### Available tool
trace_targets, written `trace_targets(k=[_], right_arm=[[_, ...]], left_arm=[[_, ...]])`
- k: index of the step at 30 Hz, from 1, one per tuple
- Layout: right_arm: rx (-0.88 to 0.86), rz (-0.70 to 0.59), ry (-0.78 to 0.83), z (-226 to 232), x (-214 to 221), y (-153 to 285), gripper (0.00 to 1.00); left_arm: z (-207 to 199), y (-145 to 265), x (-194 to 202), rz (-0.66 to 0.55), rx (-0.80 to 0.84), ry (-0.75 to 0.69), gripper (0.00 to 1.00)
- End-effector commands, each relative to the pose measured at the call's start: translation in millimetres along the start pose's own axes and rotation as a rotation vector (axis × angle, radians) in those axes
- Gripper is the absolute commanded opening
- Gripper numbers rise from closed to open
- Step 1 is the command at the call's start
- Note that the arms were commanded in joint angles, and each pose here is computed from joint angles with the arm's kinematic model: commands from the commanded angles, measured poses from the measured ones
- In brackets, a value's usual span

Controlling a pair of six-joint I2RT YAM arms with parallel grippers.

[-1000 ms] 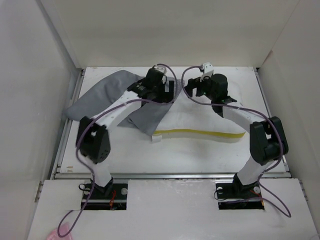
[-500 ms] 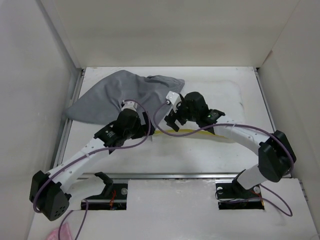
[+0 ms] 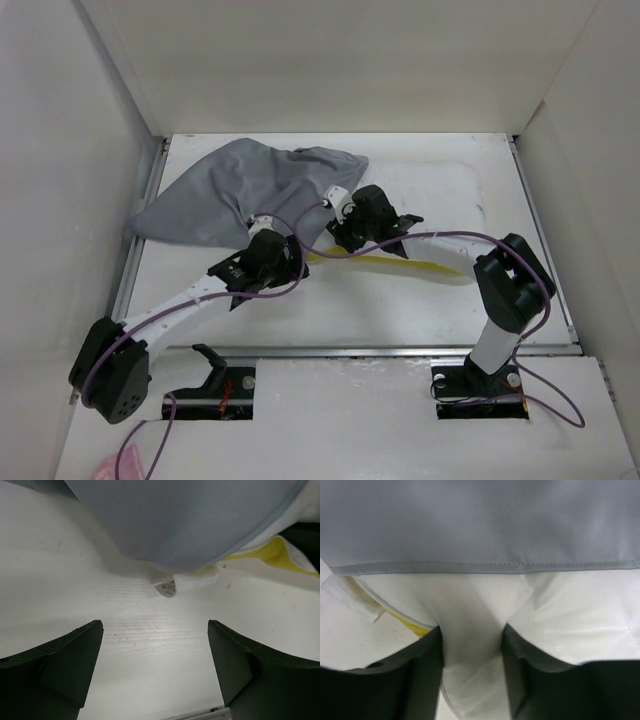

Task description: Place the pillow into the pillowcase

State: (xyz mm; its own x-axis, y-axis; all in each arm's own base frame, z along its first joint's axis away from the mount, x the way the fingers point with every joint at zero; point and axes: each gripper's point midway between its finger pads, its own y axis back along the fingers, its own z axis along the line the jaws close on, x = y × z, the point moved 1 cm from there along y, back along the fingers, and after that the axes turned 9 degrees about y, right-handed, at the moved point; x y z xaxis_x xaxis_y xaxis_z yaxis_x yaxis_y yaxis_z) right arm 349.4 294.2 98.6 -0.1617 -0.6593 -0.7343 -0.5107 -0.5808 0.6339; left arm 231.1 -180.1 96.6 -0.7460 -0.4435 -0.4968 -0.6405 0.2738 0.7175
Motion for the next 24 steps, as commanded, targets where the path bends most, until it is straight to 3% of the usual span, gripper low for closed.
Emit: trace_targets(k=[1, 3, 9, 14, 17, 18, 24], right_arm=[[0.042, -0.103, -0.009, -17, -31, 7, 0.47], [0.034, -0.117, -0.007, -17, -36, 8, 0.39], [0.023, -0.104, -0.010, -20, -29, 6, 0.28], [-0.010, -0.120, -0.008, -14, -29, 5, 0.19], [-0.003, -0.137, -0.014, -17, -36, 6, 0.11], [0.009, -0.141, -0.013, -19, -37, 5, 0.02], [0.036, -0.141, -0.012, -24, -38, 5, 0.00]], left_arm=[[-14, -17, -15, -0.074, 0.001, 0.012, 0.83], [-14, -28, -14, -0.072, -0.038, -0.004, 0.79], [-25, -42, -42, -0.213, -0.115, 0.005, 0.74], [-27, -50, -56, -0.260, -0.200, 0.018, 0.62], [-23, -56, -56, -0.267, -0.227, 0.018, 0.60], [-25, -57, -57, -0.263, -0.233, 0.015, 0.59], [-14, -62, -60, -0.272, -0.337, -0.025, 0.56]])
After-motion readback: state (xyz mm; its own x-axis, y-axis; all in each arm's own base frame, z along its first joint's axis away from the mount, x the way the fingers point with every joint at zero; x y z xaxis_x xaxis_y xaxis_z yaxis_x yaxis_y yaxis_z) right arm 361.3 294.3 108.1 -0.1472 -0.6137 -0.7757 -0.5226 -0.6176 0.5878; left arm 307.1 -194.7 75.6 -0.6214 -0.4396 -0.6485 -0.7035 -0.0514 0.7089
